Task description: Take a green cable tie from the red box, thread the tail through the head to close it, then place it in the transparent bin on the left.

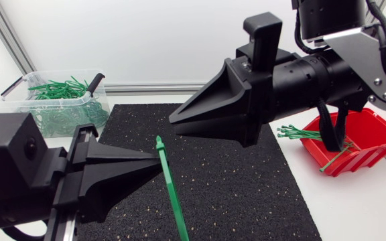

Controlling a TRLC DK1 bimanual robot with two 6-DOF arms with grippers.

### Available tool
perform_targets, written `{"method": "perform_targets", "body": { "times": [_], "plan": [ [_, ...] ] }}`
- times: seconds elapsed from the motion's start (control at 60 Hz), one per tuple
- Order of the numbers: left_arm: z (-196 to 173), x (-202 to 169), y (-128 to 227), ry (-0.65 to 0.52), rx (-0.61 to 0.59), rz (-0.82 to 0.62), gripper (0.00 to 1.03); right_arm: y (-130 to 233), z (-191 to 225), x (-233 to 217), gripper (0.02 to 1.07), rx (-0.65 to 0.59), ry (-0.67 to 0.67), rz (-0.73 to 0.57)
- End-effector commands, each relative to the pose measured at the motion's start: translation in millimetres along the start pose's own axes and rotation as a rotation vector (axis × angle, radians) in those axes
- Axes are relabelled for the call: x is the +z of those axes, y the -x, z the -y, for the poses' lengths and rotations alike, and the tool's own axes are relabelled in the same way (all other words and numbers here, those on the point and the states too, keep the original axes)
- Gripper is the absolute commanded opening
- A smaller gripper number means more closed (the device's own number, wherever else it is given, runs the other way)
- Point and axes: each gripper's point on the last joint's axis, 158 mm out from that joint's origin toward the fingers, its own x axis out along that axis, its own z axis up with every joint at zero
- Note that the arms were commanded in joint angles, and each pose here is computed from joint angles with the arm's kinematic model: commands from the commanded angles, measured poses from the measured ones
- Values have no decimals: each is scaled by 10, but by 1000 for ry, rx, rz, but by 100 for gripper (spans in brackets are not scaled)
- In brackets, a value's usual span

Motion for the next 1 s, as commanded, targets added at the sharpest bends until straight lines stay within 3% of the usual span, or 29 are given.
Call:
{"method": "perform_targets", "body": {
  "times": [0.0,0.65,0.983],
  "plan": [
    [-18,21,-35,-40,1,-7,4,-65,28,-44,33,0,14,-26],
    [-60,-68,-155,-131,31,-48,4,-93,259,-97,32,-42,22,-66],
    [-74,-157,-204,-235,68,-76,4,-21,252,-164,32,-49,89,-73]
  ]
}}
